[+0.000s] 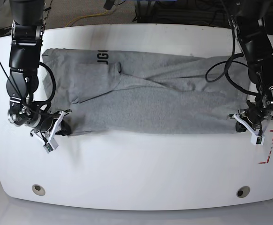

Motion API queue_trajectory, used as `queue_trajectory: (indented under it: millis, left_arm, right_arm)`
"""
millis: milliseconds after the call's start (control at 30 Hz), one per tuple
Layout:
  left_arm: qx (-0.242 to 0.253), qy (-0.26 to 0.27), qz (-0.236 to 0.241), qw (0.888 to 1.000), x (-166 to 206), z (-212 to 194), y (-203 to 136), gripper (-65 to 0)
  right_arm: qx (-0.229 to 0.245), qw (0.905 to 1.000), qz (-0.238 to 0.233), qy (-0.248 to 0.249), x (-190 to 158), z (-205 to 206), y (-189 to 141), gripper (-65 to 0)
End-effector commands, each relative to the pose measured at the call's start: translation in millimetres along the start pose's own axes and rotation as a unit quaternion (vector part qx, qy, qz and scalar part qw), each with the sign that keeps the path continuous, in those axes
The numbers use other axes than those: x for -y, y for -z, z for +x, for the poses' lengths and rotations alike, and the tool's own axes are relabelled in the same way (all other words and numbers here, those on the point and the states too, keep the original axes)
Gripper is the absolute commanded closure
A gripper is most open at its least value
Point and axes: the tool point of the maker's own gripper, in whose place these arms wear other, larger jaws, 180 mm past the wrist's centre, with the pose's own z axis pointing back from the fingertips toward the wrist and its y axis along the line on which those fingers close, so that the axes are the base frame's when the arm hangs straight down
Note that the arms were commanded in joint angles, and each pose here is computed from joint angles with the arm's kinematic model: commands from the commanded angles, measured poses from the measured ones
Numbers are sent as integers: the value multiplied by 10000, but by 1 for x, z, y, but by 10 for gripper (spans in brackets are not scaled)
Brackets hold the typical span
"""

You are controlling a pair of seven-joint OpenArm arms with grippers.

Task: Fold the T-shirt properly
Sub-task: 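Grasp the hem with the left gripper and fold it toward the collar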

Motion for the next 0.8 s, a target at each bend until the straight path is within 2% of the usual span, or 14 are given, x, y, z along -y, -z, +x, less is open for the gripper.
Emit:
queue_trajectory:
  millis: [0, 233, 333, 533, 667, 767]
  left_arm:
    - [322, 289, 88, 9990, 0, 22, -17, -6]
    - [327, 620, 171, 9974, 7, 20, -37, -6]
    - [296, 739, 157, 9967, 11, 13, -43, -6]
    - [107, 1181, -2, 9929, 22, -12, -55, -6]
    - [-80, 1248, -20, 9921, 25, -33, -62, -10]
    - [-413, 1229, -23, 9916, 23, -55, -63, -14]
  right_arm:
    - [313, 9988, -359, -68, 21, 25, -28, 0]
    - [204, 9961, -800, -312, 26, 25, -65, 0]
    - [52, 9952, -915, -339, 24, 12, -75, 0]
    - [7, 9948, -1011, -148, 9, -19, -88, 0]
    - [-177, 9955, -929, -87, -3, -41, -87, 0]
    - [-374, 9959, -824, 7, -12, -61, -84, 0]
